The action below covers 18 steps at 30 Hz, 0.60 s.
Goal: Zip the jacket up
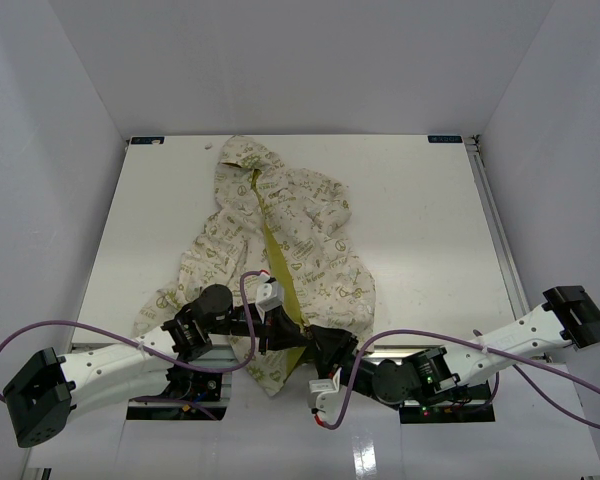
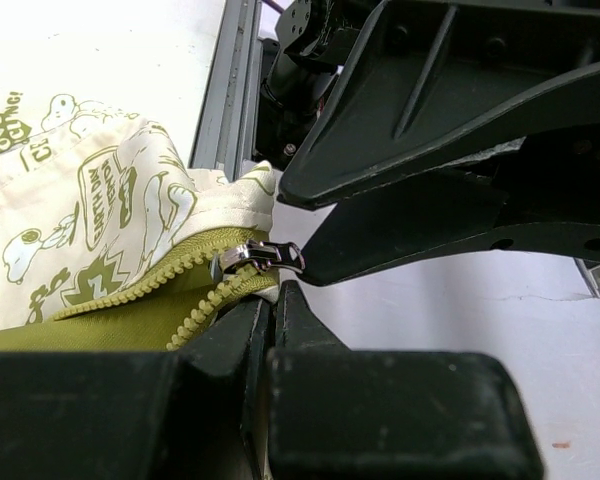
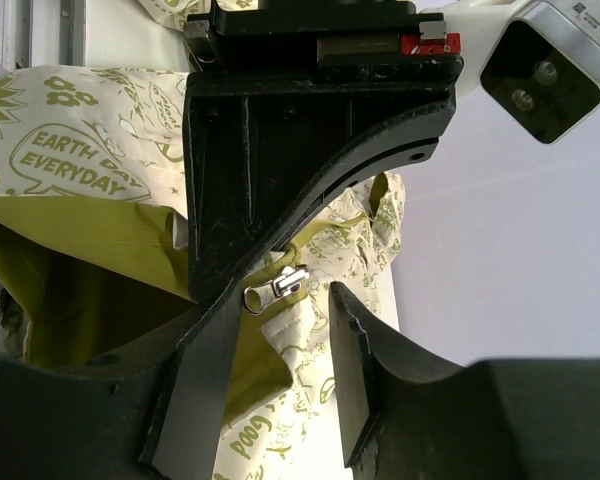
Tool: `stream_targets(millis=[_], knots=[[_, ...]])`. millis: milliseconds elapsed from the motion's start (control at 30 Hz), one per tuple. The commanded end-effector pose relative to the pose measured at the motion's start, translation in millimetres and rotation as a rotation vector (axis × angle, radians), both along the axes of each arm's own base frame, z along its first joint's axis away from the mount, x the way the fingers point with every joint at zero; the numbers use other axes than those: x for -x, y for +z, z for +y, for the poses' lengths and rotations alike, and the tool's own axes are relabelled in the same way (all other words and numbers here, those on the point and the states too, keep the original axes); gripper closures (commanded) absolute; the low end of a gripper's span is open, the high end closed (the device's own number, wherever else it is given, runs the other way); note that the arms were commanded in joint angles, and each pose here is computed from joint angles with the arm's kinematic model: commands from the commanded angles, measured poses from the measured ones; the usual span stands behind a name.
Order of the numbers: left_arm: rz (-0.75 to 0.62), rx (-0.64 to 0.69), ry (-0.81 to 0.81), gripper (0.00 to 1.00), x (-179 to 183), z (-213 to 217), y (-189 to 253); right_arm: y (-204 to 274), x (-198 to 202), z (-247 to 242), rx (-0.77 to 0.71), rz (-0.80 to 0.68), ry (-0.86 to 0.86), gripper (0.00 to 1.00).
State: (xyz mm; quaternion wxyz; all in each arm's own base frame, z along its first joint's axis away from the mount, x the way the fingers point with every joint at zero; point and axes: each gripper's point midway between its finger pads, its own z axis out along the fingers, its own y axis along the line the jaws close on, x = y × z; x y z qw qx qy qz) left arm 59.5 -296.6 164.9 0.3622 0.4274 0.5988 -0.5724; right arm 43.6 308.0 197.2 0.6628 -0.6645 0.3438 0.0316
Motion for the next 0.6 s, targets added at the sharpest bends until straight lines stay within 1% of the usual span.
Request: stream_targets(millis=[0,167,333,567], knots=[[-0.020,0.046,-0.032,1.00,5.4,-0.5,11.7,13.5,-2.2,0.8,-0.063,-0.001,-0.023,0.55],[-0.018,0.044,-0.031,1.00,5.2,-0.6,11.0,14.0,-2.4,0.5,-0.069,-0.003,-0.024,0.59],[-0.021,0.043,-0.031,1.00,5.1,-0.4,10.3,15.7,-3.0,0.7,-0.078,-0.004,-0.030,0.69],[-0.020,0.045,-0.032,1.00,5.9,0.3,10.8,16.1,-3.1,1.0,-0.082,-0.004,-0.032,0.79]])
